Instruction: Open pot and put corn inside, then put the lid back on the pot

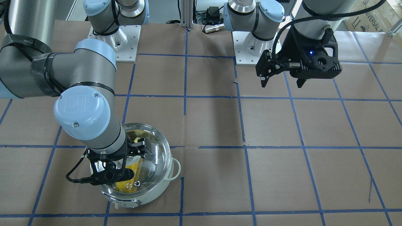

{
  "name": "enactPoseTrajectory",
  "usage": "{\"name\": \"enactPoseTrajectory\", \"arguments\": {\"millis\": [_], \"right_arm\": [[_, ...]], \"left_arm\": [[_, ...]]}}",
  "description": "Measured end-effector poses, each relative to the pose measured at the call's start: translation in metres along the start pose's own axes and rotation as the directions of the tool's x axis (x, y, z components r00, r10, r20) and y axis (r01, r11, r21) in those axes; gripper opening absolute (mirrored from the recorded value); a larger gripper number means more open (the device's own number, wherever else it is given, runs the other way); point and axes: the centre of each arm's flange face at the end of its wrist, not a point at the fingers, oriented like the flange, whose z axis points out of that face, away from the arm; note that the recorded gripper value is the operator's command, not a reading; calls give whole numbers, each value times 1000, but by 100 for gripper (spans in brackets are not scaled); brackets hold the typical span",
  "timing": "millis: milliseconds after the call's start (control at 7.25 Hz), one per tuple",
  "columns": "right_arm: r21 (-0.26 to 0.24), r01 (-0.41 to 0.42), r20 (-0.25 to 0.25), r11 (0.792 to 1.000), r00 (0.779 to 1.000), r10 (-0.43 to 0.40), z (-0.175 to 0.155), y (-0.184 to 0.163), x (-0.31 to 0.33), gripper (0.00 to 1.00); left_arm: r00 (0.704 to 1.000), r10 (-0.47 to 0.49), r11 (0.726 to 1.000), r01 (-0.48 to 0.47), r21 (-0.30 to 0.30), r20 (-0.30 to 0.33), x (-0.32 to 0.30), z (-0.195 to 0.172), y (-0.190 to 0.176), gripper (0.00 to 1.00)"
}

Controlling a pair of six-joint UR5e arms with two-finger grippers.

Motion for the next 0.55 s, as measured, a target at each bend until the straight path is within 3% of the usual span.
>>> {"name": "enactPoseTrajectory", "arguments": {"millis": [276,552], "right_arm": [[23,-2,-11,1000,1000,2,-21,10,1,100],[63,-10,-9,998,1000,11,-75,55,5,100]], "left_arm": [[1000,0,1000,0,2,0,0,-1,1,100],[1000,-1,1000,1,7,1,0,-4,3,100]]}}
